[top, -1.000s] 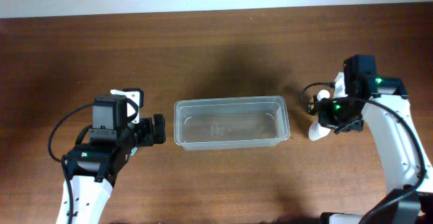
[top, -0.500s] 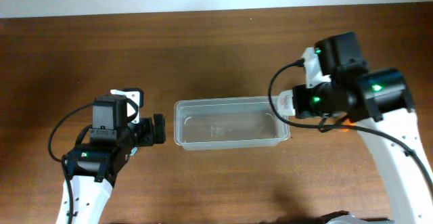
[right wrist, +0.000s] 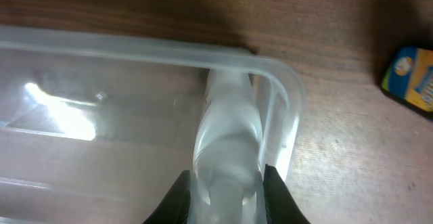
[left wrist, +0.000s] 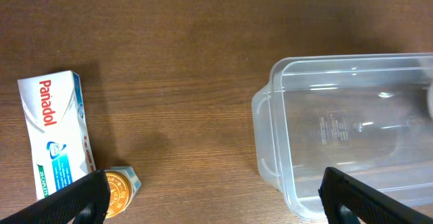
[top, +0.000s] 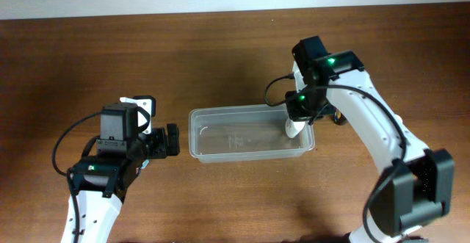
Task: Pack container
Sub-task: 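Carry the spray bottle with the right gripper into the container's right end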
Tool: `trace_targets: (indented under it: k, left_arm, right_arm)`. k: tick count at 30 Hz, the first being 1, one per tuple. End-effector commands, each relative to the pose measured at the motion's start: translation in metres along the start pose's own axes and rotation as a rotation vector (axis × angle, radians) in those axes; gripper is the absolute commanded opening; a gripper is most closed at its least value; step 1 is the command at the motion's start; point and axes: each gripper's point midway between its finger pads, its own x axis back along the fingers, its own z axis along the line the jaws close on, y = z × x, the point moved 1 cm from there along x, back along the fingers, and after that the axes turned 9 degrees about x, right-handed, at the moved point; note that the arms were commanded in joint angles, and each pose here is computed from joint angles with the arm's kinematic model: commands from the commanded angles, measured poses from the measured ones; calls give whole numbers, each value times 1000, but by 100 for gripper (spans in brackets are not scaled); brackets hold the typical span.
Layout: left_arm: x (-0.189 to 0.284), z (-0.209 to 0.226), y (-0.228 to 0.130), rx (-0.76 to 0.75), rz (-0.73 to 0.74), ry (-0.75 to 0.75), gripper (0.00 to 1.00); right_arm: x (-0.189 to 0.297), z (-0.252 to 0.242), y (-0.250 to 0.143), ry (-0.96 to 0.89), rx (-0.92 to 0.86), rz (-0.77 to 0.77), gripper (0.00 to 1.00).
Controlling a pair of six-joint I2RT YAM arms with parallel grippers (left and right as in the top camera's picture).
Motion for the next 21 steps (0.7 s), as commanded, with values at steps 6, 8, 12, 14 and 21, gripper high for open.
trace_targets:
  k: [6,8,12,14,21]
  left_arm:
    - [5,-5,7,-7,-18,-18,99]
    - [5,-5,7,-7,-18,-18,99]
    - [5,-5,7,-7,-18,-18,99]
    - [5,-5,7,-7,-18,-18,99]
    - [5,-5,7,-7,-18,-18,99]
  right_arm:
    - [-7,0,7,-8,-1,-5,27]
    - [-7,1,4,-8,20,3,40]
    - [8,4,4,-8,29,-31,47]
    - [26,5,7,-7,33,-77,51]
    - [128,-48,18,-97,-98,-371,68]
